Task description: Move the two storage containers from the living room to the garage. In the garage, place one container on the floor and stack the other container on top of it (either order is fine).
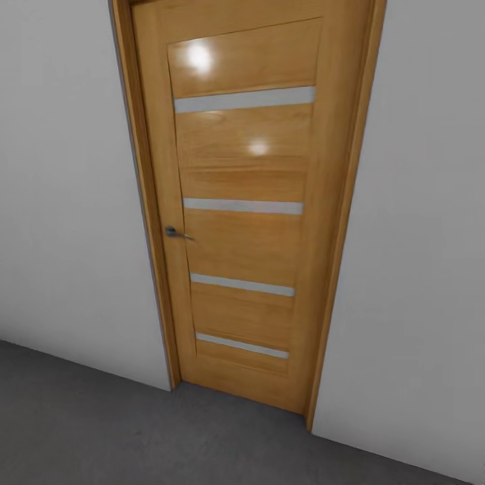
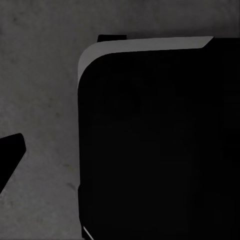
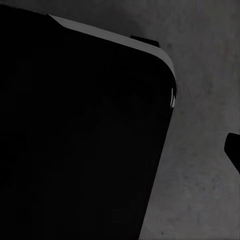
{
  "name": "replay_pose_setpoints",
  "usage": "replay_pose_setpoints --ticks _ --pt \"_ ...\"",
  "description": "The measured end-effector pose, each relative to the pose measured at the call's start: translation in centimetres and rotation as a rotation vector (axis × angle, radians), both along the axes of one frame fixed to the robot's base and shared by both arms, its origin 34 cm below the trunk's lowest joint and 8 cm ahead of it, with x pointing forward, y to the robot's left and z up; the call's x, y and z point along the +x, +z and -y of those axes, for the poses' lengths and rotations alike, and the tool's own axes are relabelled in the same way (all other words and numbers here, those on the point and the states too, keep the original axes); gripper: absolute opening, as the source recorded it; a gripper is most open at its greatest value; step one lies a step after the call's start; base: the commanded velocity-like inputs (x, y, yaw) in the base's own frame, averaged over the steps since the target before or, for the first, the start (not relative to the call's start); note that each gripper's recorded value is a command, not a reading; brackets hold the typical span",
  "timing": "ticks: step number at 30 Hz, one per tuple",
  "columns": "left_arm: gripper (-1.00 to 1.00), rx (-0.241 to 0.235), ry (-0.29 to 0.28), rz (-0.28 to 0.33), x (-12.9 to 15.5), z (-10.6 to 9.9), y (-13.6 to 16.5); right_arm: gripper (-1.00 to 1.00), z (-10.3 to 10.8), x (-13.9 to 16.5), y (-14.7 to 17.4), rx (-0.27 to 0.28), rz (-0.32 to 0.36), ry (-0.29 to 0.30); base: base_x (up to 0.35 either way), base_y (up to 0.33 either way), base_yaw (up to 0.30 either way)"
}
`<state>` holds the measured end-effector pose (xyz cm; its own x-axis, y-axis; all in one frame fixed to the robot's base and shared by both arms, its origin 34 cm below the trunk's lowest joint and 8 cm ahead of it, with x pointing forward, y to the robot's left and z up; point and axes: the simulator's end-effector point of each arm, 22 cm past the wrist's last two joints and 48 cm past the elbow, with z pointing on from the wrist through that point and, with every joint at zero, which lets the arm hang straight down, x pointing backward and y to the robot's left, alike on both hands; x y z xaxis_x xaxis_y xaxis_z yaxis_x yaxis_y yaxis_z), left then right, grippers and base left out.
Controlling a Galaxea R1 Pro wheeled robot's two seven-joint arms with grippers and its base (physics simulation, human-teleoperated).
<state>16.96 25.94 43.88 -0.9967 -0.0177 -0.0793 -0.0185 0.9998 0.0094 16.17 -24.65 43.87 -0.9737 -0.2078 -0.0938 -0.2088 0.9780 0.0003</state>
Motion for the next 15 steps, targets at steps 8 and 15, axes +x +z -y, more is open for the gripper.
replay_pose_setpoints --ticks 8,15 --pt "1.00 0.000 0.000 0.000 -0.01 -0.03 0.00 1.00 0.03 0.00 0.00 0.000 0.000 0.001 0.246 0.225 -0.119" --pt "1.00 0.000 0.000 0.000 -0.01 0.00 0.00 1.00 0.03 0.00 0.00 0.000 0.000 0.001 0.246 0.227 -0.005"
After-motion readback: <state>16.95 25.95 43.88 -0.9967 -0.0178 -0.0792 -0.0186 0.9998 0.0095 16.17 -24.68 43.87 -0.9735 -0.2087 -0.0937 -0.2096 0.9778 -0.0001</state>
